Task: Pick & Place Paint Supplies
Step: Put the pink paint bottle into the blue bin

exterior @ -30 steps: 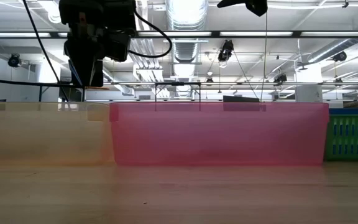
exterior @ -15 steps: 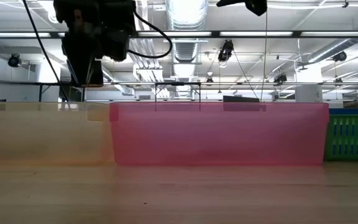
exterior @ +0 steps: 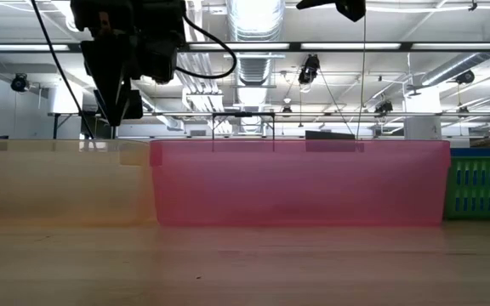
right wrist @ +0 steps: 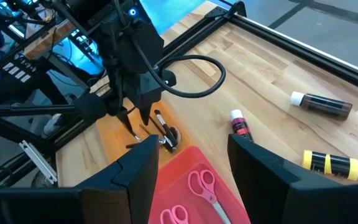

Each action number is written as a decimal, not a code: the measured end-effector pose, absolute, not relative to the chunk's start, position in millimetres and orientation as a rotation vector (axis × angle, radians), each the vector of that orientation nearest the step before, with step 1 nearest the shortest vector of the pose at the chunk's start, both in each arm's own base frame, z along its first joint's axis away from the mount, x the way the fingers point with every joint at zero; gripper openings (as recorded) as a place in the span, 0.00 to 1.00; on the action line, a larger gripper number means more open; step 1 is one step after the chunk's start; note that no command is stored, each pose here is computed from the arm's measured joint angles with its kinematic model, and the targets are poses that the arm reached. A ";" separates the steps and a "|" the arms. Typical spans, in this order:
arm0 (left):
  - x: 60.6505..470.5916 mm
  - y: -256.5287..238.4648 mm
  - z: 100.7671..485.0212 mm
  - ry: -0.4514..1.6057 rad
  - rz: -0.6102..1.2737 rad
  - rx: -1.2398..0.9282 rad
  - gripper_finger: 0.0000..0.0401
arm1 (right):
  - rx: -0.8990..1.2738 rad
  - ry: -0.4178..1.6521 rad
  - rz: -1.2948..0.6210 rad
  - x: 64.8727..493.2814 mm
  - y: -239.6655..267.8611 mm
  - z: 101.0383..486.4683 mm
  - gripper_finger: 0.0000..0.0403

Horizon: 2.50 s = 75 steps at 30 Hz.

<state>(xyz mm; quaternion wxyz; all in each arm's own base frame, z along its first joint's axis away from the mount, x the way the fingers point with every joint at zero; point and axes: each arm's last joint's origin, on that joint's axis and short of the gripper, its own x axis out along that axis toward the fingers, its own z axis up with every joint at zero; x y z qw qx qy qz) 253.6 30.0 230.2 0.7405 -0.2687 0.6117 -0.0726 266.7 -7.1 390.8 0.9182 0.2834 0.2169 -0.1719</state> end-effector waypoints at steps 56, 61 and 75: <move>283.7 137.5 218.0 1.104 -0.163 0.060 0.44 | 0.626 0.453 -0.349 266.4 -4.1 390.1 0.46; 283.6 141.6 209.1 1.144 -0.145 0.088 0.44 | 0.633 0.453 -0.349 266.4 -4.0 390.1 0.46; 281.7 145.2 166.5 1.157 -0.101 0.111 0.44 | 0.644 0.453 -0.349 266.4 -3.9 390.0 0.46</move>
